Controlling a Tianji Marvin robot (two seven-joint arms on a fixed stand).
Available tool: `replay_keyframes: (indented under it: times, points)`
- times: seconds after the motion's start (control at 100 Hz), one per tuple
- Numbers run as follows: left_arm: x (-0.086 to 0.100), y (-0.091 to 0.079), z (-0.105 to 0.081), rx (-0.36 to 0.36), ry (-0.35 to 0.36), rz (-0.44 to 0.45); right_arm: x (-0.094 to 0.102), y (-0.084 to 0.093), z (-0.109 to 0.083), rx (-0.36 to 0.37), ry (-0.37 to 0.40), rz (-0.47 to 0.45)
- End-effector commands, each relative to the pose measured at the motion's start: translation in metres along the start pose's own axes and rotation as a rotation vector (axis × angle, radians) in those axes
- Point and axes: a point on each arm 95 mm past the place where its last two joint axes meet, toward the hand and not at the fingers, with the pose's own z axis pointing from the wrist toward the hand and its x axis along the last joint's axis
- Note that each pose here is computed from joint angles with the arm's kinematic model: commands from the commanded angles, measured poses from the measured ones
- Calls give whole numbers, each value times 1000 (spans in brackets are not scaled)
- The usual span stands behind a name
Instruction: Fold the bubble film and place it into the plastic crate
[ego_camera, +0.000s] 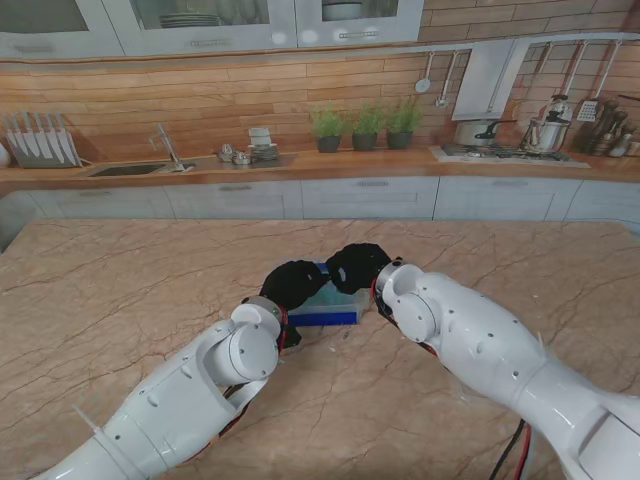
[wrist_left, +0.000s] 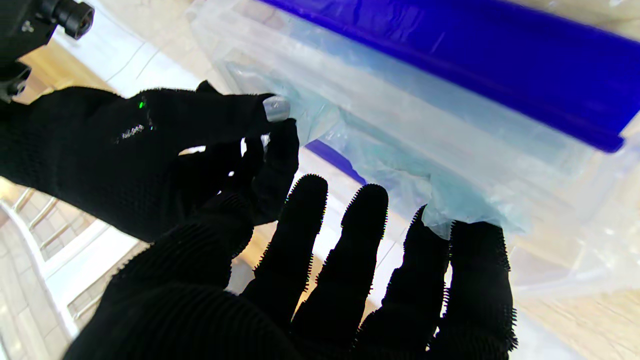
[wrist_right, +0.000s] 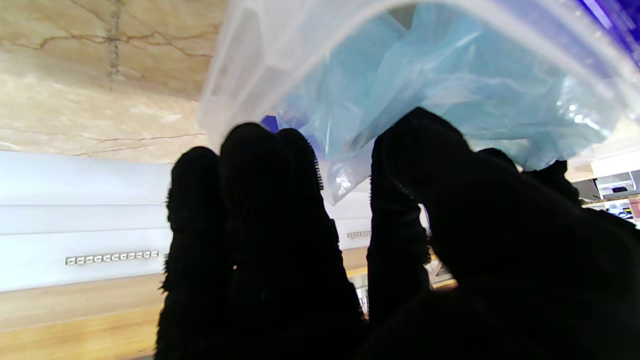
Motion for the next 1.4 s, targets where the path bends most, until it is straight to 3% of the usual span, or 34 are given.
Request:
replay_keyframes:
  times: [0.0, 0.41, 0.97, 1.39]
  points:
    - [3, 1, -4, 16, 17, -21, 6, 5, -1, -18, 22, -6]
    - [1, -20, -21, 142, 72, -50, 9, 26, -17, -110, 42, -38]
    - [-2, -21, -32, 121, 78, -96, 7, 18, -17, -76, 28, -20]
    - [-9, -29, -52, 142, 100, -103, 0, 8, -32, -35, -8, -19]
